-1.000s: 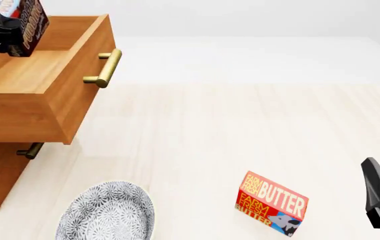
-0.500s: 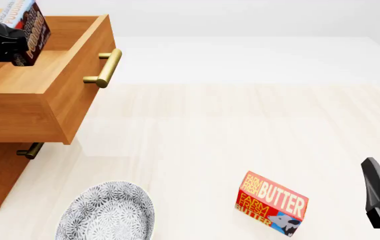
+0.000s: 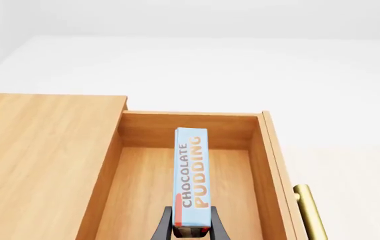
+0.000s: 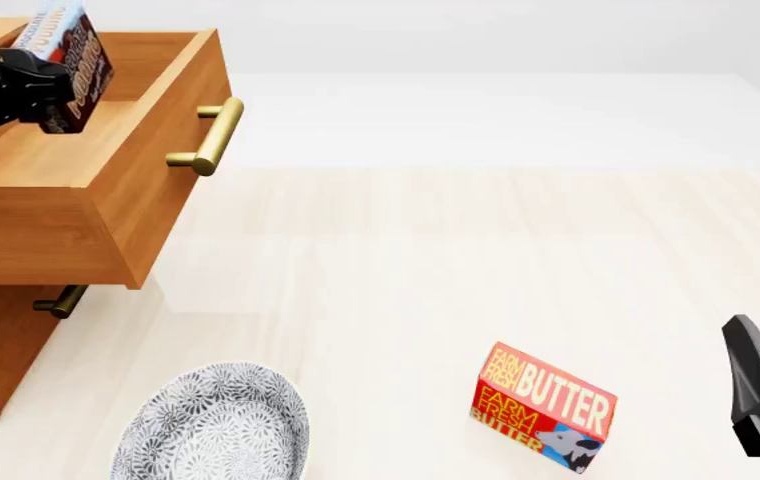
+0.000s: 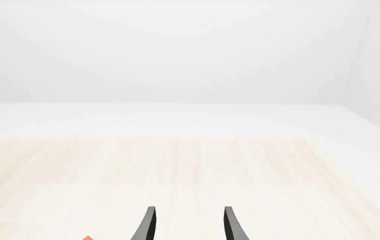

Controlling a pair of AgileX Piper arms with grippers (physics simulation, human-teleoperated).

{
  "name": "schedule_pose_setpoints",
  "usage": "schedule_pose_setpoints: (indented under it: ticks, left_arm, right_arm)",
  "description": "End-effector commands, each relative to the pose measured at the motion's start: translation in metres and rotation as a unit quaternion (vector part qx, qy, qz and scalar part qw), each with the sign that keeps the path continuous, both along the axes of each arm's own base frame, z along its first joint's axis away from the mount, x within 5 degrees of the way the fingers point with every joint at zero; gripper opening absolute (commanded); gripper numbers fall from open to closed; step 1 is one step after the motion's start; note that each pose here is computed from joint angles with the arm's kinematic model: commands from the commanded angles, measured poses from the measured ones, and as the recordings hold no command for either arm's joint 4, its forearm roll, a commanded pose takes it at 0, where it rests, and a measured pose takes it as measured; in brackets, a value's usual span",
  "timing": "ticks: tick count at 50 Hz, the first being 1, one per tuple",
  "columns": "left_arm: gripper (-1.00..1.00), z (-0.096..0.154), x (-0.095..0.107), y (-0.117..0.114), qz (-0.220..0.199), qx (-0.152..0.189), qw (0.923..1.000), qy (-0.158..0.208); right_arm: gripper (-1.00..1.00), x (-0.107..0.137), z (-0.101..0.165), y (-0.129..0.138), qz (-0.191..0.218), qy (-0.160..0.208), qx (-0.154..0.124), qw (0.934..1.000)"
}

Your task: Put the chocolate pudding in the top drawer of the cabinet and close it.

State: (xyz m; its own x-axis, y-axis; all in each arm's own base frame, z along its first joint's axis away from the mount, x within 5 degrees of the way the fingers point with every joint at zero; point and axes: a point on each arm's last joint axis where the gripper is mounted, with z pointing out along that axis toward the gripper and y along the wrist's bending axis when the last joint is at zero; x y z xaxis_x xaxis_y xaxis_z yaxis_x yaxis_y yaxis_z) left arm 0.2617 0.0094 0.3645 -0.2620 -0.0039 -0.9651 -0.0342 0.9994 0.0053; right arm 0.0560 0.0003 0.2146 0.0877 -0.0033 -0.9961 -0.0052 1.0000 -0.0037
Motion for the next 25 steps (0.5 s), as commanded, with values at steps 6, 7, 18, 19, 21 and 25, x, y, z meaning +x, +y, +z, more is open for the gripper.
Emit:
schedule_pose_setpoints:
  ticks: [6,7,18,19,21,25]
  left_arm:
    - [-1.0,-0.008,0.013,0.002,0.003,0.001,1.0,0.004]
    - [-1.0,-0.008,0.013,0.003,0.004,0.001,1.0,0.004]
    - [-1.0,-0.017,0.023,0.007,0.011,0.001,0.9998,0.014]
    - [-1.0,-0.017,0.023,0.007,0.011,0.001,0.9998,0.014]
    - [-1.0,-0.018,0.023,0.008,0.012,0.0,0.9998,0.015]
    - [-1.0,-0.019,0.024,0.009,0.015,0.0,0.9998,0.015]
  right_arm:
    - [1.0,0.0,0.0,0.0,0.0,0.0,0.0,1.0]
    - [1.0,0.0,0.0,0.0,0.0,0.0,0.0,1.0]
    - [1.0,0.0,0.0,0.0,0.0,0.0,0.0,1.0]
    - [1.0,0.0,0.0,0.0,0.0,0.0,0.0,1.0]
    - [1.0,0.0,0.0,0.0,0.0,0.0,0.0,1.0]
    - [1.0,0.0,0.0,0.0,0.0,0.0,0.0,1.0]
